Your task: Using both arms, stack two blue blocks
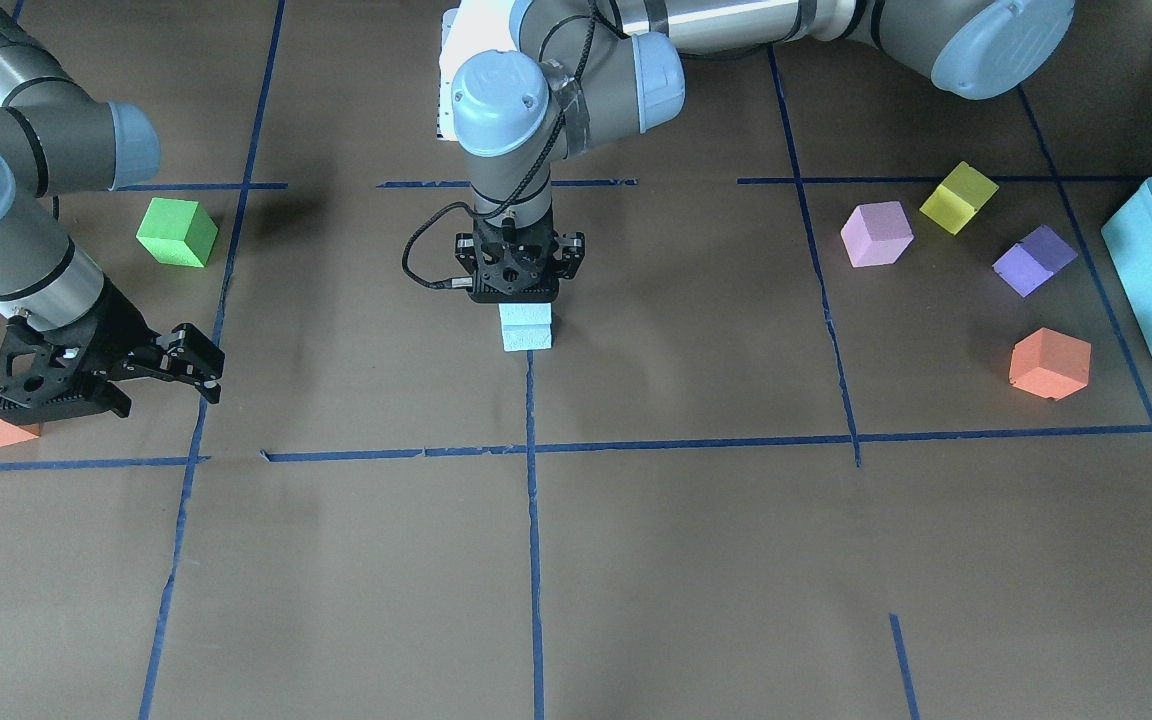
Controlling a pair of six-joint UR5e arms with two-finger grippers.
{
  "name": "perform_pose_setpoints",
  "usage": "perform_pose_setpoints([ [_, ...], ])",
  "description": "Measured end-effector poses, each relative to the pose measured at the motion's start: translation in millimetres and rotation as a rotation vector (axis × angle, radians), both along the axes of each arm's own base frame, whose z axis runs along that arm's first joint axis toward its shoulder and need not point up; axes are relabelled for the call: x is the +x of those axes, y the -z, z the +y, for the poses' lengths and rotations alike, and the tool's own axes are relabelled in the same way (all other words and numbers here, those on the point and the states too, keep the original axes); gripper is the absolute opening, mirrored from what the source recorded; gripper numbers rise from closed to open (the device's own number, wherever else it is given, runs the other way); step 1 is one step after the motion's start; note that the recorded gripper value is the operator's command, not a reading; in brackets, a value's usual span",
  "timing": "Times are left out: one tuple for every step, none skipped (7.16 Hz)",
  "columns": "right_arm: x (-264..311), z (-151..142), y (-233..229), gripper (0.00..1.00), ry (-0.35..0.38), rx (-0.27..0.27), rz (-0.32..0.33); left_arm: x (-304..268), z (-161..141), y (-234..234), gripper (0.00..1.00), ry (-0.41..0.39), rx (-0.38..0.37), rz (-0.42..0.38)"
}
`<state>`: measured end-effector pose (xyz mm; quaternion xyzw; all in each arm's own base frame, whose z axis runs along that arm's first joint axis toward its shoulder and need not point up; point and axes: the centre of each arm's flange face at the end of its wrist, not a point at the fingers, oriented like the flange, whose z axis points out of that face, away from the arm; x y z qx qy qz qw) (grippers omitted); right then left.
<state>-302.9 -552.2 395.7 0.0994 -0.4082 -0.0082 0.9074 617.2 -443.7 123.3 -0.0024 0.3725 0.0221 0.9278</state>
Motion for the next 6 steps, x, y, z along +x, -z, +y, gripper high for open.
perform_pose_setpoints([
  [-0.5, 0.0, -0.6, 1.00, 0.001, -0.001, 0.001, 1.3, -0.7, -1.6, 0.34, 0.000, -0.001, -0.002],
  [-0.8, 0.0, -1.1, 1.00, 0.001, -0.002, 0.001, 2.8, -1.6, -2.8, 0.38, 0.001, -0.002, -0.003],
  [-0.9, 0.0, -1.3, 1.00, 0.001, -0.002, 0.002, 3.9, -2.2, -4.1, 0.45, 0.001, -0.003, -0.005],
  [-1.0, 0.0, -1.4, 1.00, 0.001, -0.002, 0.002, 4.2, -2.4, -4.6, 0.72, -0.001, -0.001, -0.005],
  [-1.0, 0.0, -1.4, 1.00, 0.001, -0.002, 0.002, 4.4, -2.4, -4.6, 0.92, -0.003, 0.002, 0.000],
  [-1.0, 0.0, -1.4, 1.00, 0.001, -0.002, 0.002, 4.5, -2.3, -4.7, 0.99, -0.005, 0.008, 0.008],
])
